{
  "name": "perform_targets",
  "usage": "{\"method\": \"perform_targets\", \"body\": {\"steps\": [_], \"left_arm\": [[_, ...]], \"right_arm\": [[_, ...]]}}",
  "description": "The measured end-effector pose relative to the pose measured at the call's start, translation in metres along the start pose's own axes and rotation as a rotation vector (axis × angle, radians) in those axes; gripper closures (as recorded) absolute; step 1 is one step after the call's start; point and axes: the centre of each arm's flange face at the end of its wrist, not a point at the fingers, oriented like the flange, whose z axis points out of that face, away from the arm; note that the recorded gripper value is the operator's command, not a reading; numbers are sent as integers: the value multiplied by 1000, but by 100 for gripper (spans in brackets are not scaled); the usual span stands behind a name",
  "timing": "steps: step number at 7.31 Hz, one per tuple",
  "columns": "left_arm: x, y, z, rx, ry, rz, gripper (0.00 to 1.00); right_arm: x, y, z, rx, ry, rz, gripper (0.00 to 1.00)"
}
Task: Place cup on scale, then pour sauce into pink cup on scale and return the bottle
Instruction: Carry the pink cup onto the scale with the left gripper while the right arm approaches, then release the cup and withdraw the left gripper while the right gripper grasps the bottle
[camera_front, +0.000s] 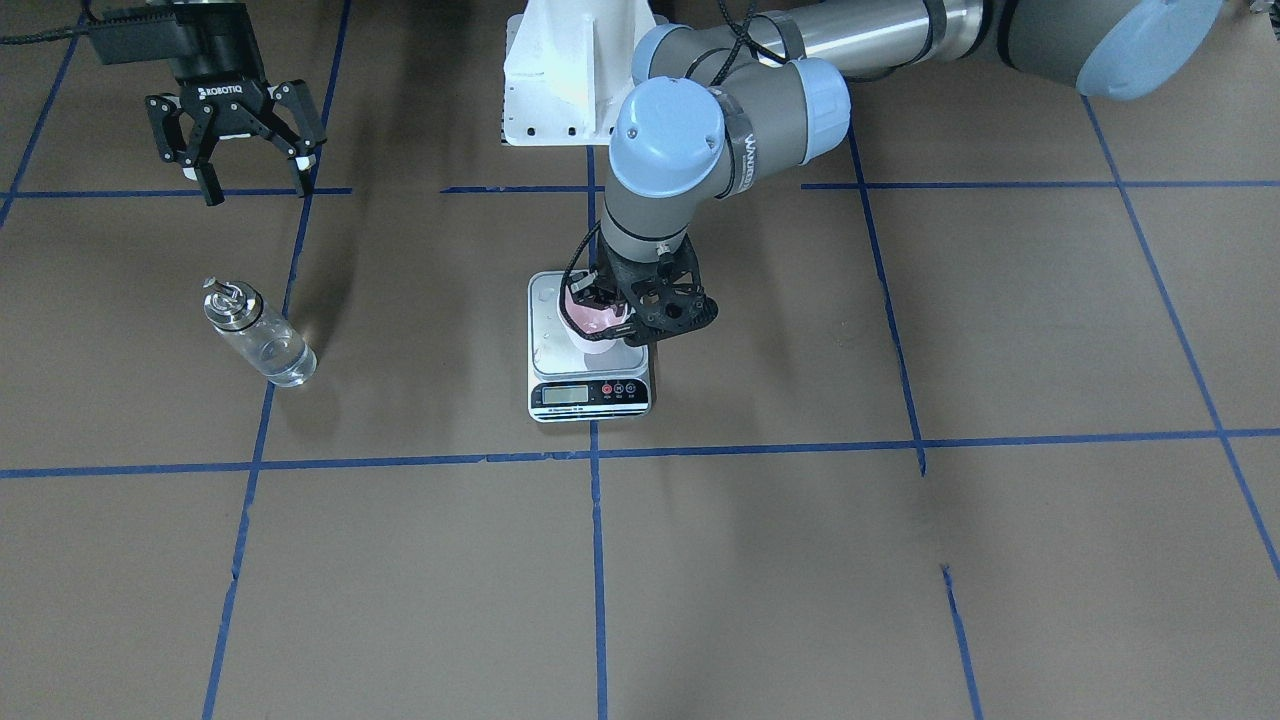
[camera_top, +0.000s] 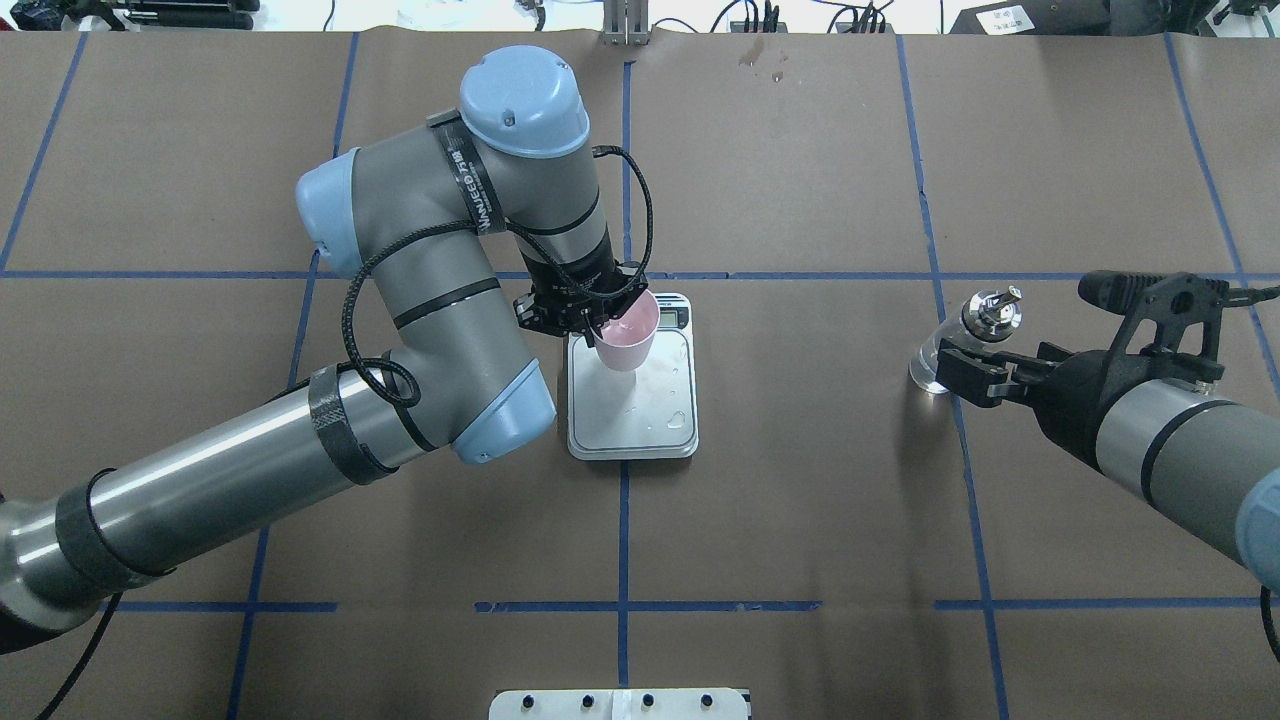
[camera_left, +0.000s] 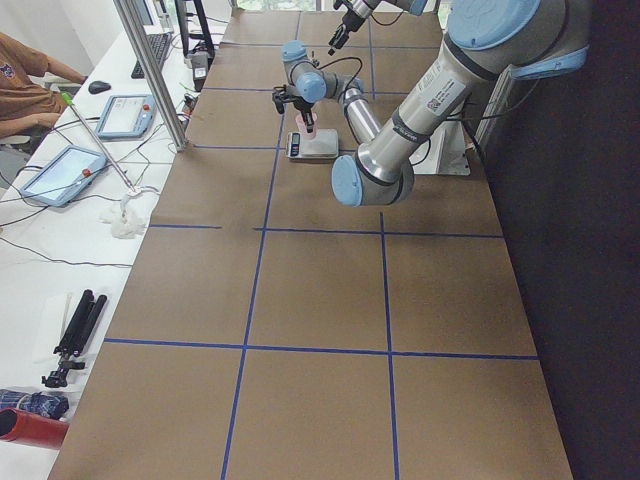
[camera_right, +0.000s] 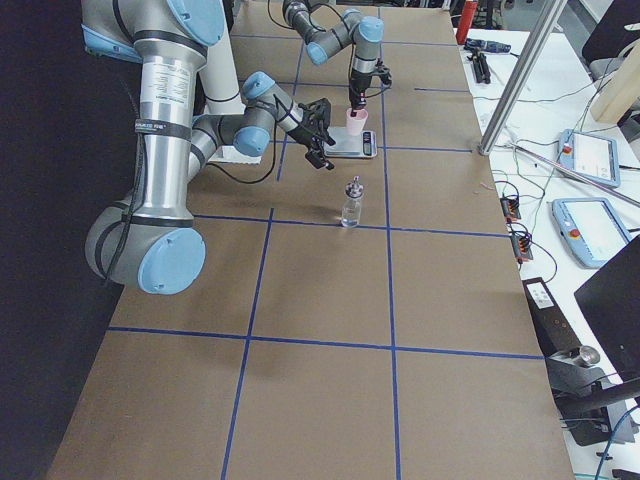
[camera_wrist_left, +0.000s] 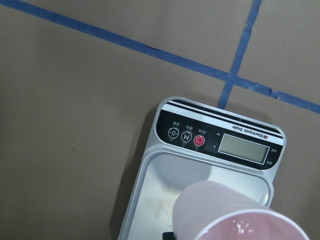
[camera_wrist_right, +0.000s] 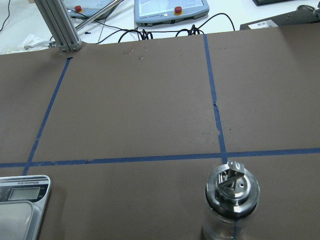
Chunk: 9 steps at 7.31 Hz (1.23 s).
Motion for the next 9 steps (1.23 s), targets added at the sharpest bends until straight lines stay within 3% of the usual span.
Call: {"method": "perform_targets", "body": {"steps": [2,3,4,7,9], "left_arm": [[1,12,14,-15,0,20,100],[1,17,18,-21,0,27,34],[1,19,20,-24,0,30,0],[-11,16,18,-11,6,34,0],[-37,5,-11,20,26,48,0]], "right_arm": [[4,3,6,16,8,-4,0],[4,4,7,21,10,-5,0],[4,4,7,24,10,-5,0],[5,7,13,41,24,-13,0],[5,18,23,64,39,-33,0]]}}
